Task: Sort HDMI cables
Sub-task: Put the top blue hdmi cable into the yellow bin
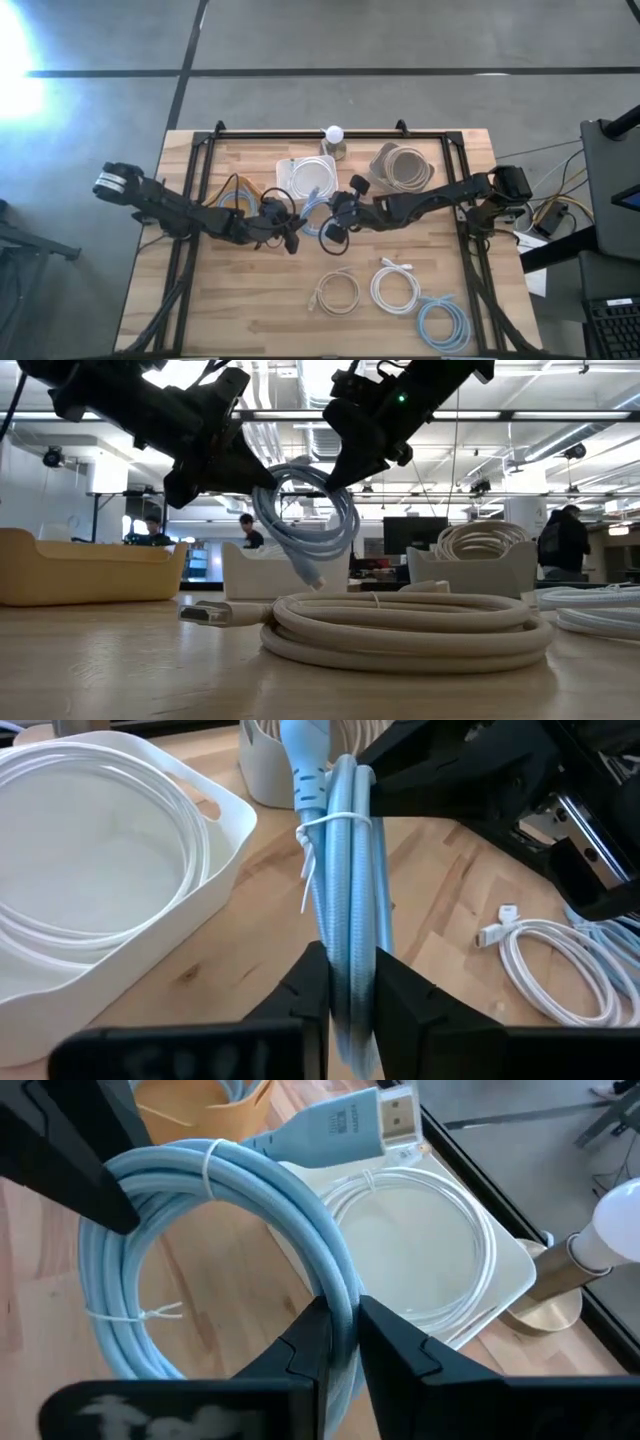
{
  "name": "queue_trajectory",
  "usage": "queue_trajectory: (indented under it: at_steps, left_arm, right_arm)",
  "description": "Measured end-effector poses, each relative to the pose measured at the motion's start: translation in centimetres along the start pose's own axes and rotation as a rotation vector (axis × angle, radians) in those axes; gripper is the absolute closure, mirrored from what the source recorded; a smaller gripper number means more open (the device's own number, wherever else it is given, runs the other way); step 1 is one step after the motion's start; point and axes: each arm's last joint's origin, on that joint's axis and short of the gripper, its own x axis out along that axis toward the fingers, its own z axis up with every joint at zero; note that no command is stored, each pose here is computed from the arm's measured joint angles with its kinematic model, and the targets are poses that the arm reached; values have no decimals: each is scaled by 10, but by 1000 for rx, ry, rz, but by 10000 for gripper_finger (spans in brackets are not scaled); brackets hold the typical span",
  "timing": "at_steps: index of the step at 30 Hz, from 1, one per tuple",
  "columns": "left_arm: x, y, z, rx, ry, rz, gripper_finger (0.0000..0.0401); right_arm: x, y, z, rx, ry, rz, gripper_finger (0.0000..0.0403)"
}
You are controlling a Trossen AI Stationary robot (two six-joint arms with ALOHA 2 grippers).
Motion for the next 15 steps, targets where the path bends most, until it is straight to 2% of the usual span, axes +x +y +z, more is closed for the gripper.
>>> queue_trajectory:
  at_steps: [8,15]
  left_arm:
    - [-2,2,3,1,3,12,355]
    - [-24,7,20,14,1,17,355]
  right_arm:
    - [0,1,0,1,-1,12,285]
    - [-2,4,0,-6,-3,19,247]
